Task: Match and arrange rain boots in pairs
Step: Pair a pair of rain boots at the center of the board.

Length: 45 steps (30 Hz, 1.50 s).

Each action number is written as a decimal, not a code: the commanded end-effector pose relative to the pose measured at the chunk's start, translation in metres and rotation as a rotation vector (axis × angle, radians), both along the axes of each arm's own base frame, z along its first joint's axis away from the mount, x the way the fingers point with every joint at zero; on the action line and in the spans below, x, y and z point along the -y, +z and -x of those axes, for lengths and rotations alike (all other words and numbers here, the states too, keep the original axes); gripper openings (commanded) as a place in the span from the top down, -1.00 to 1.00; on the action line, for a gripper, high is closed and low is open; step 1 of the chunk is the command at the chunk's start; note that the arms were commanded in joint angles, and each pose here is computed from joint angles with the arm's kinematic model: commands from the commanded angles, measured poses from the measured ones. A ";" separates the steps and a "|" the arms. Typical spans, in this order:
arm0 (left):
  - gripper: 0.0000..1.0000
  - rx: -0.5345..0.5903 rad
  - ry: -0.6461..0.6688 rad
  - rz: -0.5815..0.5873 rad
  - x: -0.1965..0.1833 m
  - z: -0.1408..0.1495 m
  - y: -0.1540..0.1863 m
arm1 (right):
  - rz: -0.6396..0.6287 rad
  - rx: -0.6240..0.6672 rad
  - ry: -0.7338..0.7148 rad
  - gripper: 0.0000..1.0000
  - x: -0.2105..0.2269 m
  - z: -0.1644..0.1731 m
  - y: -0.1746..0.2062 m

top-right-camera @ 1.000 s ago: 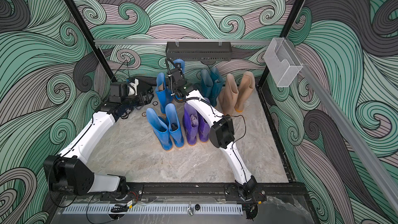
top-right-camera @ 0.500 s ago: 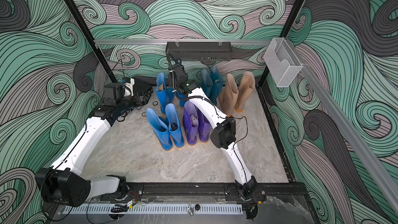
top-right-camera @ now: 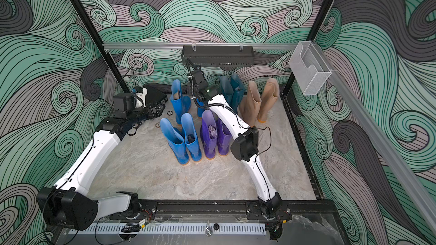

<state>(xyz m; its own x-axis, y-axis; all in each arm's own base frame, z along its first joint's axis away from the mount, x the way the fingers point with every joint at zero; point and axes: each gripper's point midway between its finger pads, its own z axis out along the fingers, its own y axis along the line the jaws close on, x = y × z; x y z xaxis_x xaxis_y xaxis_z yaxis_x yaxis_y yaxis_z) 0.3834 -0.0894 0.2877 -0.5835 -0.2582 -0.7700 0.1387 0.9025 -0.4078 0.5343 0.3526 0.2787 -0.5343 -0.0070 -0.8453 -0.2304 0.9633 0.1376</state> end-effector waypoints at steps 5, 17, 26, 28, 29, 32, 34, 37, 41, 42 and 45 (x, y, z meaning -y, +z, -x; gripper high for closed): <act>-0.59 -0.002 -0.019 0.003 0.004 -0.002 -0.002 | 0.050 -0.111 0.104 0.63 -0.011 0.015 -0.034; -0.58 -0.007 -0.017 0.005 0.004 -0.004 -0.005 | -0.084 -0.071 0.343 1.00 -0.050 0.038 0.007; -0.59 -0.010 -0.014 0.002 0.004 -0.005 -0.006 | -0.134 -0.069 0.384 1.00 -0.057 0.048 0.022; -0.58 -0.014 -0.014 0.001 0.004 -0.005 -0.008 | -0.134 -0.078 0.395 1.00 -0.059 0.050 0.019; -0.58 -0.014 -0.015 0.002 0.004 -0.006 -0.007 | -0.137 -0.089 0.398 1.00 -0.061 0.051 0.014; -0.58 -0.017 -0.014 0.002 0.004 -0.006 -0.008 | -0.157 -0.100 0.413 1.00 -0.065 0.053 0.013; -0.59 -0.016 -0.016 -0.003 0.004 -0.006 -0.008 | -0.165 -0.090 0.429 1.00 -0.068 0.054 0.017; -0.59 -0.009 -0.013 -0.017 0.002 -0.005 -0.006 | -0.199 -0.053 0.443 1.00 -0.069 0.058 0.038; -0.59 -0.011 -0.010 -0.024 0.001 -0.006 -0.007 | -0.188 -0.038 0.419 1.00 -0.063 0.055 0.038; -0.59 -0.015 -0.009 -0.022 0.001 -0.006 -0.008 | -0.182 -0.055 0.416 1.00 -0.062 0.054 0.031; -0.59 -0.018 -0.012 -0.016 0.002 -0.005 -0.009 | -0.183 -0.091 0.414 1.00 -0.061 0.055 0.021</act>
<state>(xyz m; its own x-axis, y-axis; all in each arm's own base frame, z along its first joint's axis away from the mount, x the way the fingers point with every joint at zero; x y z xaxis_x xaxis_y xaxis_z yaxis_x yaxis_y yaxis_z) 0.3879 -0.0904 0.2808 -0.5955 -0.2527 -0.7626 0.1369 0.9035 -0.4062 0.4895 0.4126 0.2727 -0.6039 -0.1221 -0.7876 -0.5488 0.7804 0.2998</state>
